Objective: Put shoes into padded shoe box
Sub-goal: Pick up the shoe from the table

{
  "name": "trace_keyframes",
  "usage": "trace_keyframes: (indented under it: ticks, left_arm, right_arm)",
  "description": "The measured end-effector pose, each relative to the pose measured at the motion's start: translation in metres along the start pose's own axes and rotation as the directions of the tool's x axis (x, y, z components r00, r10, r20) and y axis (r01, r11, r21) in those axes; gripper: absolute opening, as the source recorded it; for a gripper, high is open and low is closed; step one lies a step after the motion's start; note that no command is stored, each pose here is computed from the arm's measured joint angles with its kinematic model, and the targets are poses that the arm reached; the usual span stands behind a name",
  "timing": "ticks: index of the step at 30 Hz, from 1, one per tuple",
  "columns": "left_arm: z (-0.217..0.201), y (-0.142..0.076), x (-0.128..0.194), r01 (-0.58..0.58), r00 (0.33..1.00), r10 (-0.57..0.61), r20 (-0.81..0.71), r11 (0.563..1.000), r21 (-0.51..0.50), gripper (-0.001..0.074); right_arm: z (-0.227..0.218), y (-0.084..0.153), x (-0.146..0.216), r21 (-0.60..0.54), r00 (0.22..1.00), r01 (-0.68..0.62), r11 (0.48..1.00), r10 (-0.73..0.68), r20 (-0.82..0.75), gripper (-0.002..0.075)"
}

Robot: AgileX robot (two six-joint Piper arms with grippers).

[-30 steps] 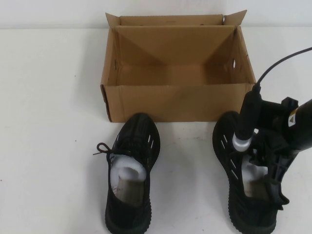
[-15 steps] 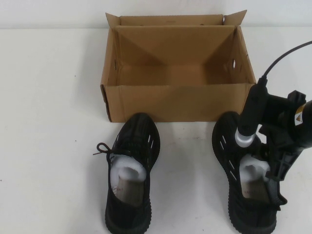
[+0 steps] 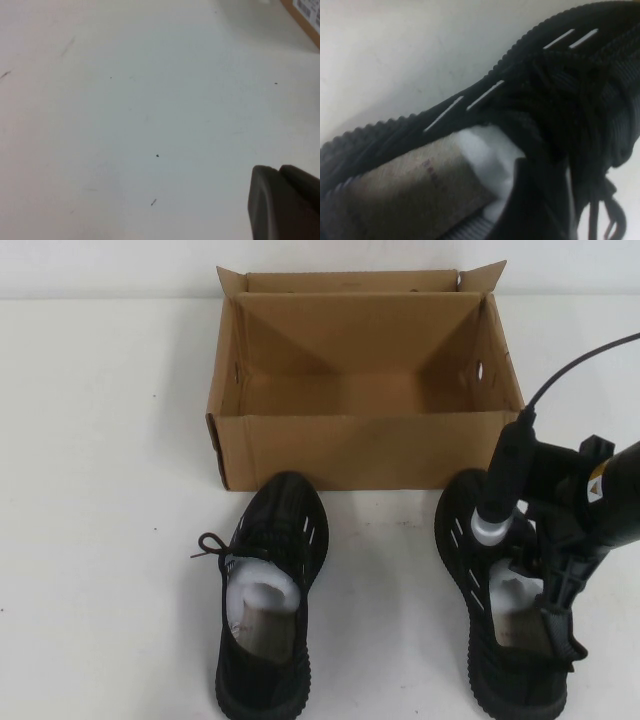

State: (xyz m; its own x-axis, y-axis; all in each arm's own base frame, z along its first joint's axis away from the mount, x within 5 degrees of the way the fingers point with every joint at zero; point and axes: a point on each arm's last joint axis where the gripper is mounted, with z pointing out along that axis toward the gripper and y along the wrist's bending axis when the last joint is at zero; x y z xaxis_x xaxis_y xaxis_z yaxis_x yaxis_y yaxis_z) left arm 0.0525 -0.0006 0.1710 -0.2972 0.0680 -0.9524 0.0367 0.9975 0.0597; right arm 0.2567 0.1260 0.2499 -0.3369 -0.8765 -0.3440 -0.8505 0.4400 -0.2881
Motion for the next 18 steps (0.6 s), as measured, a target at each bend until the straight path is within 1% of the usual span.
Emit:
trace_keyframes:
  ticks: [4,6,8,16,18]
  left_arm:
    - [0.0,0.0,0.0,0.0,1.0,0.0,0.0,1.0,0.0,-0.0004]
    - [0.0,0.0,0.0,0.0,1.0,0.0,0.0,1.0,0.0,-0.0004]
    - [0.0,0.0,0.0,0.0,1.0,0.0,0.0,1.0,0.0,-0.0004]
    - [0.0,0.0,0.0,0.0,1.0,0.0,0.0,1.0,0.0,-0.0004]
    - [0.0,0.0,0.0,0.0,1.0,0.0,0.0,1.0,0.0,-0.0004]
  right_arm:
    - [0.0052,-0.0016,-0.0016,0.009,1.0,0.003,1.0,-0.003,0.007,0.0415]
    - [0.0059,-0.0014,-0.0017,0.008,1.0,0.004,1.0,-0.004,0.006,0.0395]
    - [0.0059,-0.0013,-0.0018,0.007,1.0,0.002,1.0,-0.002,0.007,0.0344]
    - [0.0059,-0.0003,-0.0019,-0.001,1.0,-0.004,1.0,0.004,0.005,0.0062]
    - [0.0052,0.0,-0.0017,-0.002,1.0,-0.022,1.0,0.022,0.003,0.0033]
